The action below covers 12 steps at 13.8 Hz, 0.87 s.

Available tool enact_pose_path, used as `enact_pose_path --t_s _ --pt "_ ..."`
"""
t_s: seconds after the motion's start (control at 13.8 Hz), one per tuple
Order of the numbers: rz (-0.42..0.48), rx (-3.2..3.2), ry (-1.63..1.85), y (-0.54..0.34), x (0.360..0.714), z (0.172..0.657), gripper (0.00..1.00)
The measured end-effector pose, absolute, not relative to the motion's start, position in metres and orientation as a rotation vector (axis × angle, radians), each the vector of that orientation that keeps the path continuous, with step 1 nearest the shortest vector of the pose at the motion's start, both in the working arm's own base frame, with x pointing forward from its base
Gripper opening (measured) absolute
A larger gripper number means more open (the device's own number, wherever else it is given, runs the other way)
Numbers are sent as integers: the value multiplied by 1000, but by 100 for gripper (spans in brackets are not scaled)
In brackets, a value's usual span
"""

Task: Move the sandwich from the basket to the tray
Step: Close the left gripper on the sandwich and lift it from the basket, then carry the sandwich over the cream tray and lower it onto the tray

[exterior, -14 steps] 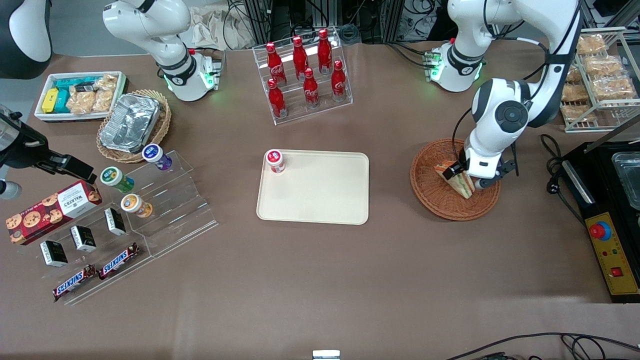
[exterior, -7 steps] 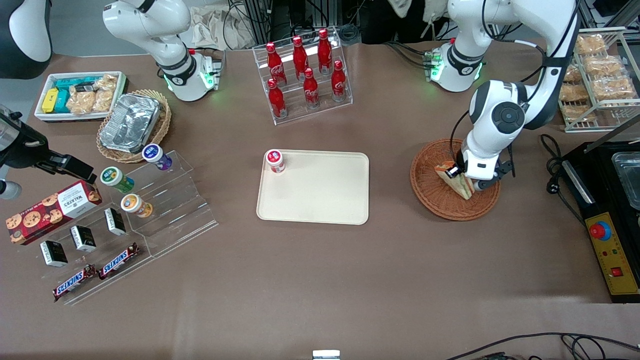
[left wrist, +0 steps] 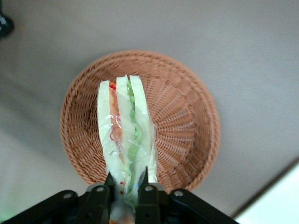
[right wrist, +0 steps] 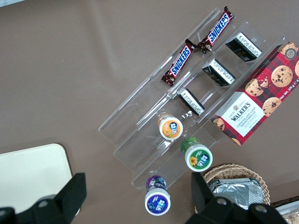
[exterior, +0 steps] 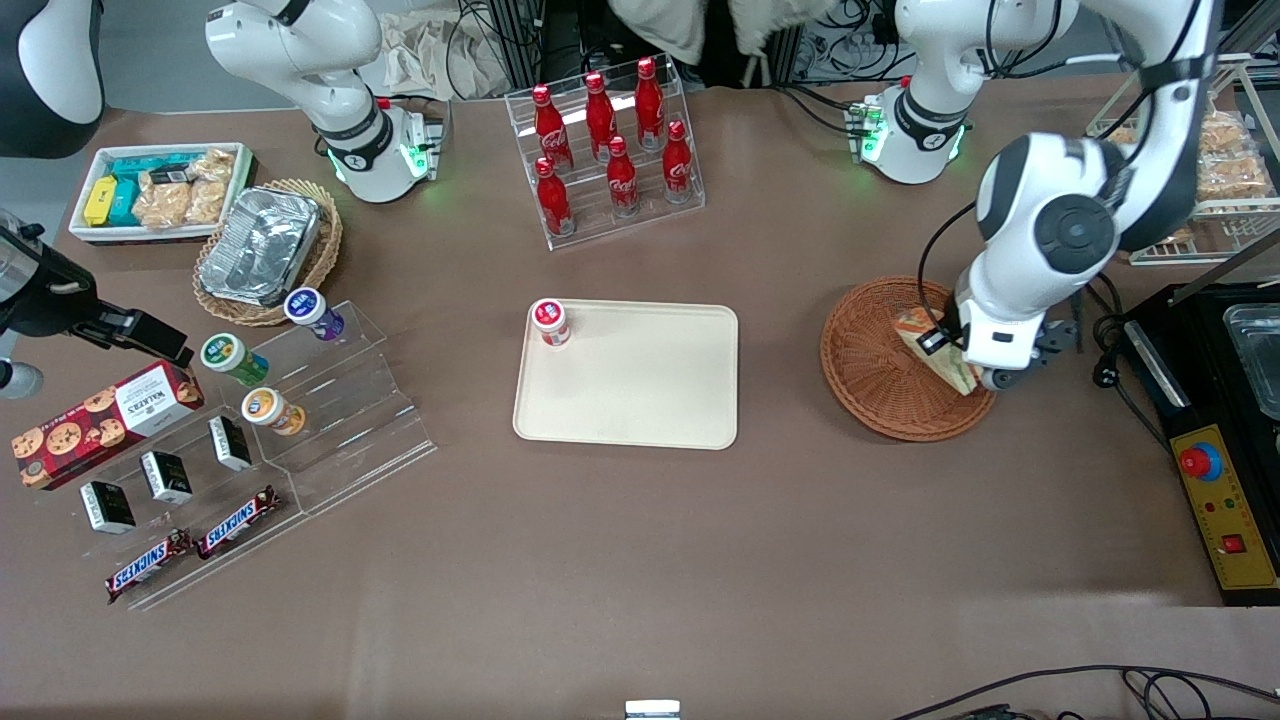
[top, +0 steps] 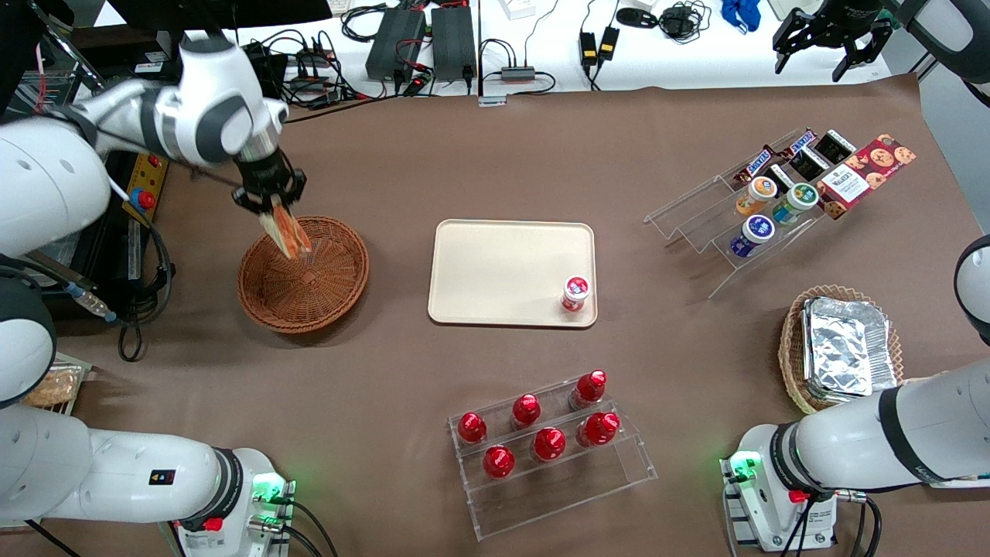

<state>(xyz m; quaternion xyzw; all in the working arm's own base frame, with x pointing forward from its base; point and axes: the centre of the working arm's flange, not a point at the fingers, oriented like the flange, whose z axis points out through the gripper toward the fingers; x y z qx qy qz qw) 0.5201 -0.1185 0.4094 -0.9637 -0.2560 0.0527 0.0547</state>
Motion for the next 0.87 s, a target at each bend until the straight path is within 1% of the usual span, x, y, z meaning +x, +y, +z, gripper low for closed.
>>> enact_pose_path --t_s 0.07,0.22,0.44,0.65,0.87 --pt "158 -2945 -717 -120 526 429 15" --pt "177 -2955 -653 -121 533 462 15" --pt "214 -2957 -589 -135 538 496 15" --pt "192 -2986 -471 -177 532 512 15" --pt "184 -3021 -223 -232 516 511 15"
